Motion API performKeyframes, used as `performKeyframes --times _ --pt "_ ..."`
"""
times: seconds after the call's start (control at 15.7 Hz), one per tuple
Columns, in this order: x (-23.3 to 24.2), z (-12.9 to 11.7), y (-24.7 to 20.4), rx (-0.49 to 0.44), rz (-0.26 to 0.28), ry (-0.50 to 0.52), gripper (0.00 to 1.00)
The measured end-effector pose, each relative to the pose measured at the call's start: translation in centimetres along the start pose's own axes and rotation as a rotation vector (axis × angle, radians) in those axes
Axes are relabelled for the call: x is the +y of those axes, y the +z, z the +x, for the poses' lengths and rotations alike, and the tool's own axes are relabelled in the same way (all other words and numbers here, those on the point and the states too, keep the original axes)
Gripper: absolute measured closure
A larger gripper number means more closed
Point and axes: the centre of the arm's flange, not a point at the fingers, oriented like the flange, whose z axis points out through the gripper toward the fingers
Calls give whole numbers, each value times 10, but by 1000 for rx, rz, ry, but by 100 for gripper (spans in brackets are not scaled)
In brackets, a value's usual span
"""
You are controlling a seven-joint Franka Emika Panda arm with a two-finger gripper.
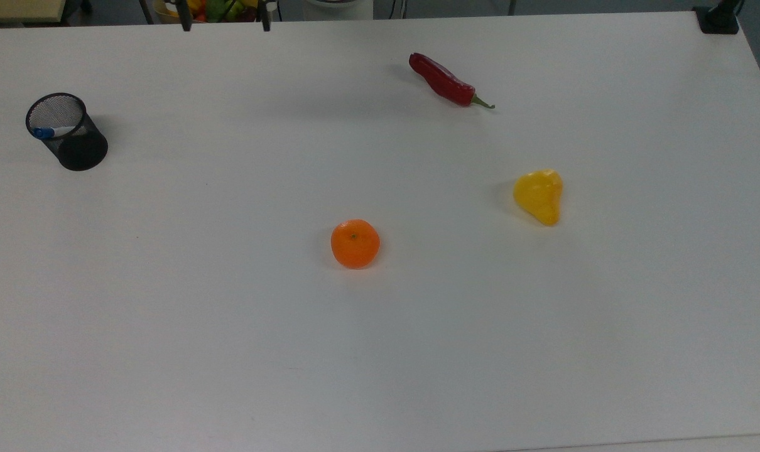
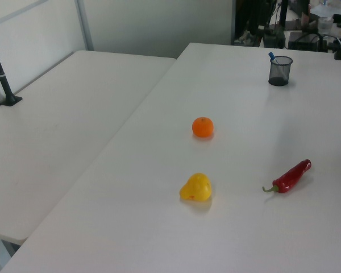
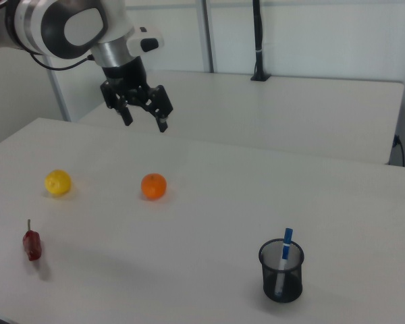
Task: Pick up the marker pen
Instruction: 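Move the open gripper toward the black mesh pen cup, then lower the gripper over the cup and close on the blue-capped marker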
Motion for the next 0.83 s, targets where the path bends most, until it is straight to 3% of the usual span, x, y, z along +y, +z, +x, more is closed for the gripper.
performKeyframes --times 0.38,0.83 --pt "85 -6 -4 99 -69 134 0" --pt "171 -21 26 172 -164 255 0"
